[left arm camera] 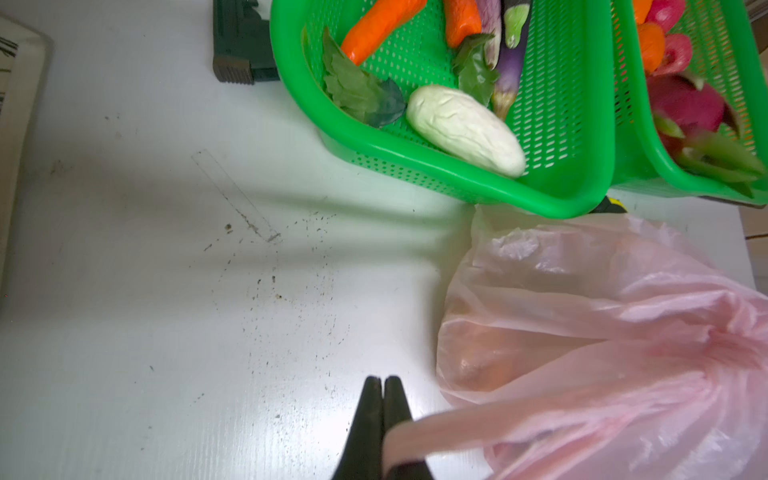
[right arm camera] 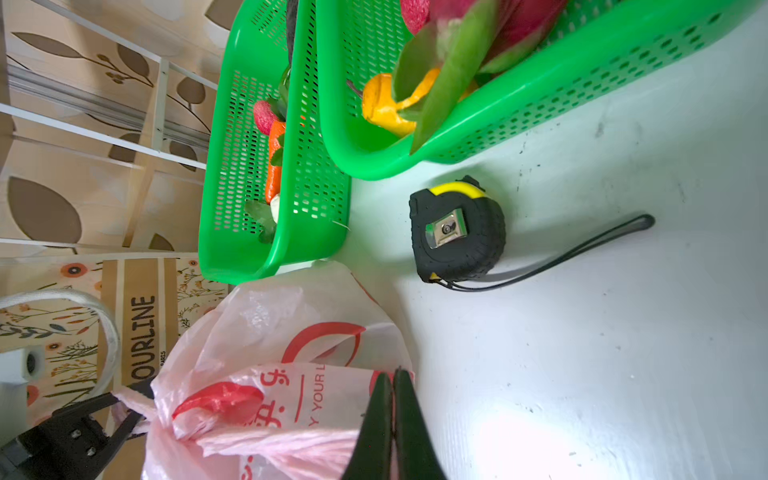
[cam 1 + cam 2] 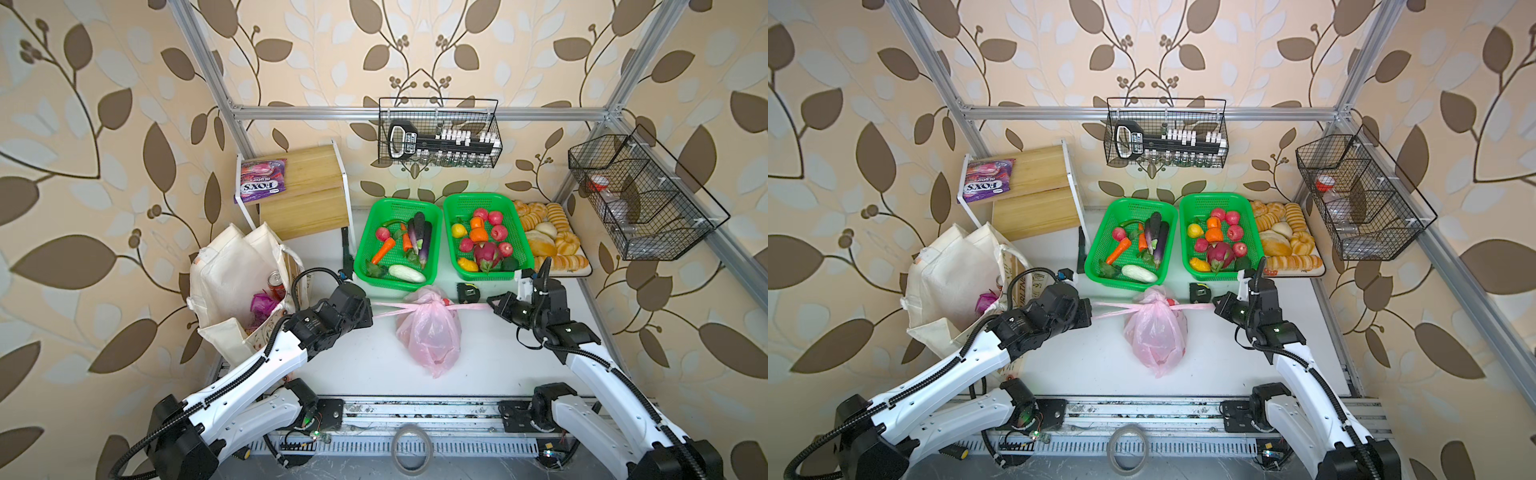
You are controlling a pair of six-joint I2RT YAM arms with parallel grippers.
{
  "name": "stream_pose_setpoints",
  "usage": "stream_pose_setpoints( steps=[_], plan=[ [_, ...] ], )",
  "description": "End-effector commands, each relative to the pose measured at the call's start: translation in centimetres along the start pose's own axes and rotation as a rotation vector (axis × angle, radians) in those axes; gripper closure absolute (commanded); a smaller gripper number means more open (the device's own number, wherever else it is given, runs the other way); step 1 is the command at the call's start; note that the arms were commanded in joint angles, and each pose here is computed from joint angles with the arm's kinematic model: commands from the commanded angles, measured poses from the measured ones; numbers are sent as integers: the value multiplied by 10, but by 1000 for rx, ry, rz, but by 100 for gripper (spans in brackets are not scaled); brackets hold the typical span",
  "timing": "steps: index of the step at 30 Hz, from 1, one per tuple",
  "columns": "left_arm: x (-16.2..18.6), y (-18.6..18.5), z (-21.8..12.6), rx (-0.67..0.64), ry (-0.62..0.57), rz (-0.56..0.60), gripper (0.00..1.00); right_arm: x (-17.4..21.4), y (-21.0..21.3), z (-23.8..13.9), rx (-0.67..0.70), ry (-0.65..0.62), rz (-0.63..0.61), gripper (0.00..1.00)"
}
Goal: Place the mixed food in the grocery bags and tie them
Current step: 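Lift the pink bag with the left gripper while the right gripper draws back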
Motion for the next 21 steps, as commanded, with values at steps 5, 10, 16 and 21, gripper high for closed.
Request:
stream_pose_setpoints(
  steps=[5, 10, 16, 21],
  plan=[
    [-9, 26, -19, -239, -85, 31, 100, -54, 31, -45, 20, -316, -47, 100],
    [-5, 30, -19, -240, -95, 35, 100, -36, 10, -27, 88, -233, -10, 100],
    [-8, 12, -22, -57, -41, 72, 100, -16, 1, -12, -36, -145, 106, 100],
    [-31, -14, -43, 107, -93, 129, 44, -33, 28, -23, -210, -174, 75, 51]
  ],
)
Point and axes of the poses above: each gripper's point midway between its finger pads, its own z axis out along the fingers, its own y axis along the line the jaws close on, x = y × z, the point moved 10 cm from there along -z, back along the fingers, and after that the axes turned 2 degrees about -z, right-handed, at the moved point
